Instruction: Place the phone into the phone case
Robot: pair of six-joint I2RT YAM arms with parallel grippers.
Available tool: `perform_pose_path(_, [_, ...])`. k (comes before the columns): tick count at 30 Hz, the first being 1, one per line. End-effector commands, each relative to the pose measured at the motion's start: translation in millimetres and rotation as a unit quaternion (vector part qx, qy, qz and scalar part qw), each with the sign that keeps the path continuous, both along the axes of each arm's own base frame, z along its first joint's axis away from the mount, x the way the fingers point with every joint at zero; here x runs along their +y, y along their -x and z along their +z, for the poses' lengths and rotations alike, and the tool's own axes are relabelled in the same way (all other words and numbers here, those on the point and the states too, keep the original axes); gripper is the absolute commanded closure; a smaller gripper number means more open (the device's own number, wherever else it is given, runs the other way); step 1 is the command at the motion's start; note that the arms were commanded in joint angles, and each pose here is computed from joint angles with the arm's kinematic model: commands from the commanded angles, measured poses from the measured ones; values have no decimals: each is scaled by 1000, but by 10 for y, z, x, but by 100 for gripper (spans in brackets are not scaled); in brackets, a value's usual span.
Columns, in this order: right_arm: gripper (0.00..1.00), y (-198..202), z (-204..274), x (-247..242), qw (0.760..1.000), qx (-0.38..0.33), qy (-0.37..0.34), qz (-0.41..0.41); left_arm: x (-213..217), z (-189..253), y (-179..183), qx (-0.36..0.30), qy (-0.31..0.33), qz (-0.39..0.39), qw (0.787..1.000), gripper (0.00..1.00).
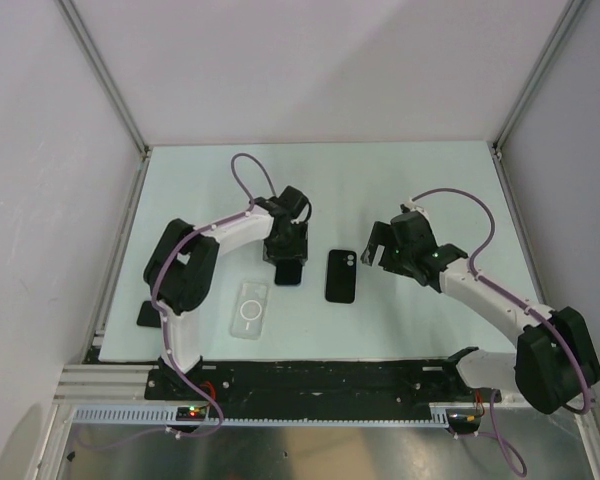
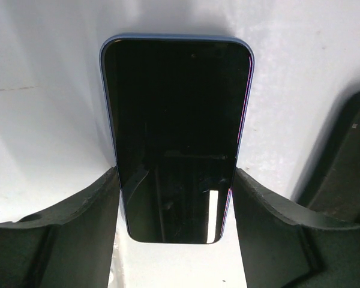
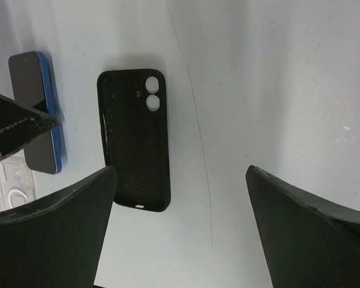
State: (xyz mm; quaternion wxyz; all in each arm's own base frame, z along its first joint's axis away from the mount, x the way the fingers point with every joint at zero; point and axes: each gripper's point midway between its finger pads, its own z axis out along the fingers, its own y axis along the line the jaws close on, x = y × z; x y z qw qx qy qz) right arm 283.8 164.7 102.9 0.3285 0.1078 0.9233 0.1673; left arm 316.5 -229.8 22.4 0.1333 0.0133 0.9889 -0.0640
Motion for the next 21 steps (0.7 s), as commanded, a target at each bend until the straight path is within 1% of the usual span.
perform_pose_path(1, [5, -108, 18, 87, 1000, -15, -15, -9, -364, 512, -74, -44, 62, 4, 997, 72])
perform_pose_path(11, [6, -103, -55, 69, 1000, -10, -14, -17, -842, 629, 81, -47, 84, -20, 995, 72])
perform_pose_path(16, [6, -100, -48, -56, 999, -13, -15, -40, -1138, 687, 217, -38, 104, -35, 993, 72])
perform_pose_path(21, [6, -96, -16, -211, 997, -20, -18, -67, -1277, 615, 305, -32, 99, -22, 994, 72])
